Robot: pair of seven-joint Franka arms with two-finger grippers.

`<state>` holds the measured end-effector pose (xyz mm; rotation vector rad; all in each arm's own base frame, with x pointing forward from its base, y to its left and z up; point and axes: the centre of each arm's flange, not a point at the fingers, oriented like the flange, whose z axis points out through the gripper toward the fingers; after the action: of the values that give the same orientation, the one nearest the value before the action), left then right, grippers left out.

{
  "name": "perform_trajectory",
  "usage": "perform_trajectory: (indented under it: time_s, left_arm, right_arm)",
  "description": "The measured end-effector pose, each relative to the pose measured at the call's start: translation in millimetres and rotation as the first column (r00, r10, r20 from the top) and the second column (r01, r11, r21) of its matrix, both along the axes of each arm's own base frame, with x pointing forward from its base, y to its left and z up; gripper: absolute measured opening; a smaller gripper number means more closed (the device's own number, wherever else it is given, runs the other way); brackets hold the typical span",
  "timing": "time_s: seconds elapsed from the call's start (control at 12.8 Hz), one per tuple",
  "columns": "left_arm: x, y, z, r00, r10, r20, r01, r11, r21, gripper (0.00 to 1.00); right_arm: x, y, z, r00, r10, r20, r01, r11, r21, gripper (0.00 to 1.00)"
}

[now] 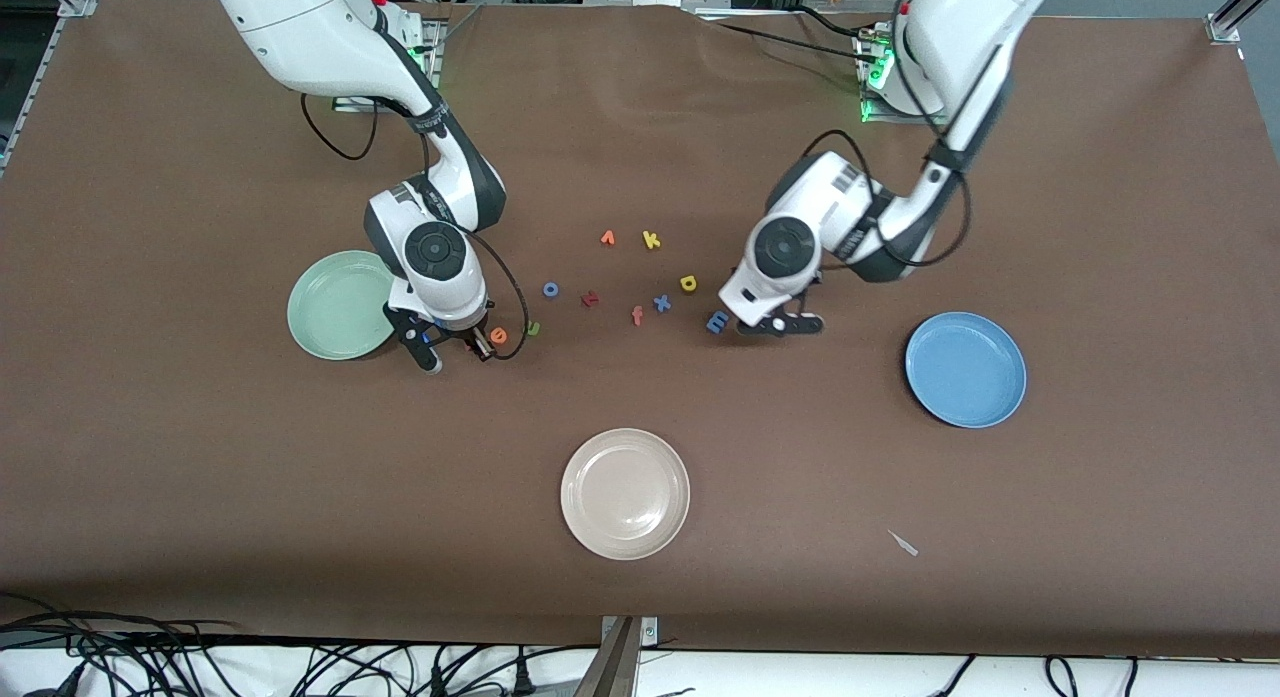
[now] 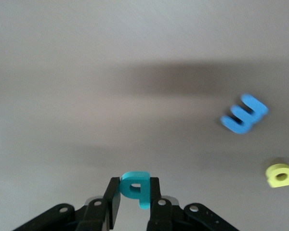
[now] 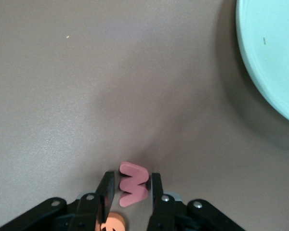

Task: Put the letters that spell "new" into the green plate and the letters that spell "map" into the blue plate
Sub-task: 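Drop the teal p on the blue plate while the right gripper drops the w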

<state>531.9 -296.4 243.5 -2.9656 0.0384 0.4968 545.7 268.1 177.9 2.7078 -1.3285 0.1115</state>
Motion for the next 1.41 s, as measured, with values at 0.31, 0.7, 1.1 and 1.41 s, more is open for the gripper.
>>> perform_trajectory:
  time_s: [0.31, 0.7, 1.1, 1.41]
  left_arm:
    - [56, 114, 14, 0.986, -0.167, -0.016, 0.166, 0.984, -0.063, 0.29]
    - [90, 225, -4, 0.938, -0.345, 0.032, 0.346, 0.935, -0.075, 0.29]
    - [97, 256, -30, 0.905, -0.424, 0.040, 0.426, 0.899, -0.105, 0.54]
    - [97, 205, -19, 0.878, -0.474, 0.072, 0.479, 0.869, -0.122, 0.98]
  right_arm:
    - [0, 0, 1, 1.000, 0.002, 0.002, -0.002, 1.000, 0.000, 0.26]
    - [21, -22, 49, 0.997, 0.069, -0.040, -0.072, 0.995, -0.064, 0.26]
    - [23, -129, 133, 0.968, 0.204, -0.143, -0.213, 0.976, -0.050, 0.26]
    - [-24, -202, 84, 0.962, 0.245, -0.121, -0.247, 0.969, 0.005, 0.26]
